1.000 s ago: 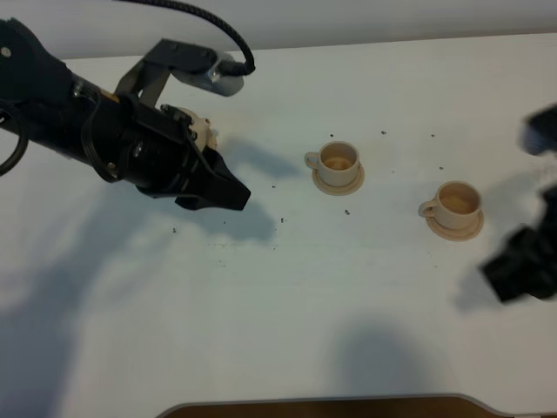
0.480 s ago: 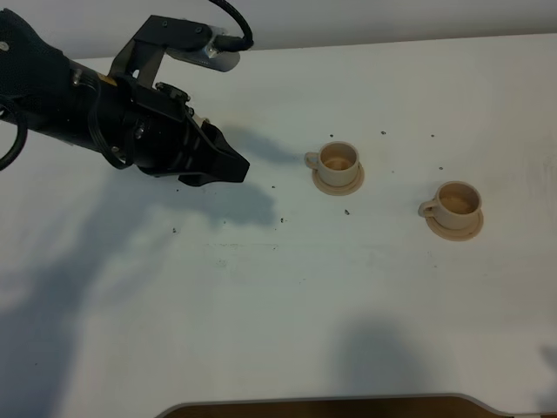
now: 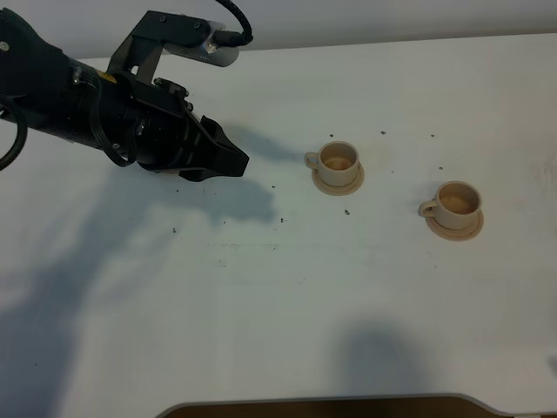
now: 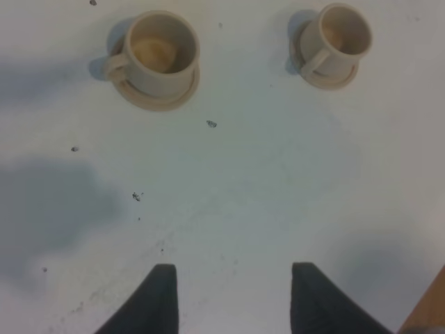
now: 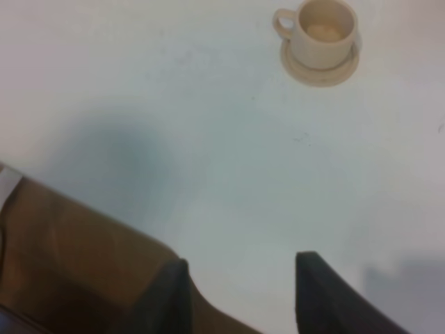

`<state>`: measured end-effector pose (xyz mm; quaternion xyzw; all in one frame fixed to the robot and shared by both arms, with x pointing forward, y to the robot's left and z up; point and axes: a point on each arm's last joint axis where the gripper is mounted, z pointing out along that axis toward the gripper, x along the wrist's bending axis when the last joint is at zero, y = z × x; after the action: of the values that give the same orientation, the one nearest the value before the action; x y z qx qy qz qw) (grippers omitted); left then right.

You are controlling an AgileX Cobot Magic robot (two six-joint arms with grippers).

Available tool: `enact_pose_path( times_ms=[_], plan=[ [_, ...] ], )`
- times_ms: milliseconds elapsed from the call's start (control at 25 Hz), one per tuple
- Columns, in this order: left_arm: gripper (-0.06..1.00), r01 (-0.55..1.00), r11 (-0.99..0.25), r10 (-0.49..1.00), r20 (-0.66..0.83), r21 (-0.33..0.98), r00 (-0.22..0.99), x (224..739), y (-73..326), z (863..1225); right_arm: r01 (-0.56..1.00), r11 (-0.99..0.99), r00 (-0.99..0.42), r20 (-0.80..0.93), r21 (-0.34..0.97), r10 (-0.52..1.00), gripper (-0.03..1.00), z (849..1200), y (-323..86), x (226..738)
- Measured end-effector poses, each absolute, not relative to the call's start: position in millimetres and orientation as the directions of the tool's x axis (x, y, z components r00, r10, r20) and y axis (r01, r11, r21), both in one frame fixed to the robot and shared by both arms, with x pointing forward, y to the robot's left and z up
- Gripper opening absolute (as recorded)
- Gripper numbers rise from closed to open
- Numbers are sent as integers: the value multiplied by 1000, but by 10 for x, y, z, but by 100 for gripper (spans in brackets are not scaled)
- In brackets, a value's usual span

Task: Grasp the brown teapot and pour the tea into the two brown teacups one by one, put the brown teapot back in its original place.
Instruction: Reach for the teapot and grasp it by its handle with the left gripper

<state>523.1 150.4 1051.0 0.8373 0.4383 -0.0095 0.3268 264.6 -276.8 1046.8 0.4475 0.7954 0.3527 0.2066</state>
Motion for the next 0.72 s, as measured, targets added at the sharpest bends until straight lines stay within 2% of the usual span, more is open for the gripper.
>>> enact_pose_path(
  times_ms=[160, 360, 560, 720],
  plan=[
    [38, 735, -385, 741, -289, 558, 607, 5270, 1504, 10505, 579, 307, -466, -2, 755, 885, 38, 10474, -2779, 2638],
    [38, 753, -371, 759, -289, 543, 583, 5373, 1480, 10353, 591, 200, -327, 5, 781, 945, 38, 10488, -2816, 2616],
    [38, 779, -365, 782, -287, 510, 554, 5514, 1447, 10091, 530, 133, -228, -11, 838, 974, 38, 10506, -2847, 2486],
    [38, 783, -371, 785, -282, 500, 552, 5638, 1406, 10000, 466, 119, -204, -24, 877, 979, 38, 10510, -2852, 2371]
  ],
)
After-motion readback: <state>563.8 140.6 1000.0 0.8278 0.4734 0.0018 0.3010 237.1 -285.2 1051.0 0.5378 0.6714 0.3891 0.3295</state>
